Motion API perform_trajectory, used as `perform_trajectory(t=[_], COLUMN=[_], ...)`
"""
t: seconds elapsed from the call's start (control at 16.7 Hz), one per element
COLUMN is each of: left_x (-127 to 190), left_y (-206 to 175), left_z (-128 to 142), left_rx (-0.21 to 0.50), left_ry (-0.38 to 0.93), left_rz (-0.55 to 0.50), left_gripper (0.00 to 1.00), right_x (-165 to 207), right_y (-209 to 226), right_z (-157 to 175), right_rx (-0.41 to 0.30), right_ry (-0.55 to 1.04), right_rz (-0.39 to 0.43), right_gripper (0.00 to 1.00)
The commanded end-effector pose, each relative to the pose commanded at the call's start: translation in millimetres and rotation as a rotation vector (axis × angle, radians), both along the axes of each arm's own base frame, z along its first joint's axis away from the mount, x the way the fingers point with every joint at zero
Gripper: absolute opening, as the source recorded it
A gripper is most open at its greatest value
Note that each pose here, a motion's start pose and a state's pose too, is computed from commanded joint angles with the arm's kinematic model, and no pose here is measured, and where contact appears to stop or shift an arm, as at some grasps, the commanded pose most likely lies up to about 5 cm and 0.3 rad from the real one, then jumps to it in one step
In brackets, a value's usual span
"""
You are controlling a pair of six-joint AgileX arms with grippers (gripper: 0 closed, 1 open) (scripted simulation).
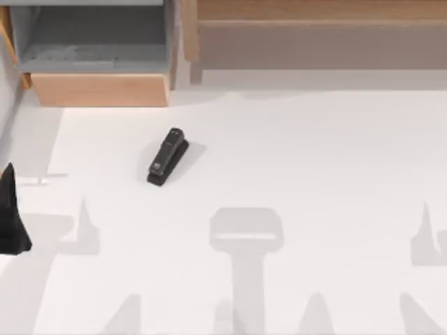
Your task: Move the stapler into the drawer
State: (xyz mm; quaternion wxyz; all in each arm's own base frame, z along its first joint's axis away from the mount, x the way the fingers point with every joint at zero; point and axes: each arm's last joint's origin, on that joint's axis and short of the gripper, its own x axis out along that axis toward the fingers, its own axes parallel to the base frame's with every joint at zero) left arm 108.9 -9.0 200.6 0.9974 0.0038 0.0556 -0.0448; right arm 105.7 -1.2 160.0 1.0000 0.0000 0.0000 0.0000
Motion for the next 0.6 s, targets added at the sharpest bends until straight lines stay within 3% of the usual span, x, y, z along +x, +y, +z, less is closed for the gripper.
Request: perform_trajectory(t=[0.3, 0.6], left_x=[38.2, 99.2], left_y=[-9.9, -22.8], left_z=[66.0, 79.9], left_rx=[0.032, 0.076], left_ry=[0.248, 0.579], left_rz=[-0.049, -0.055], left_gripper=[1.00, 1.00], right_x=[0.0, 0.0], right_y=[0.0, 0.0], right_z=[0.0, 0.0], right_rx=[0.000, 0.000], right_ry=[0.000, 0.000], right_rz=[0.000, 0.000], right_gripper=[1.00, 1.00])
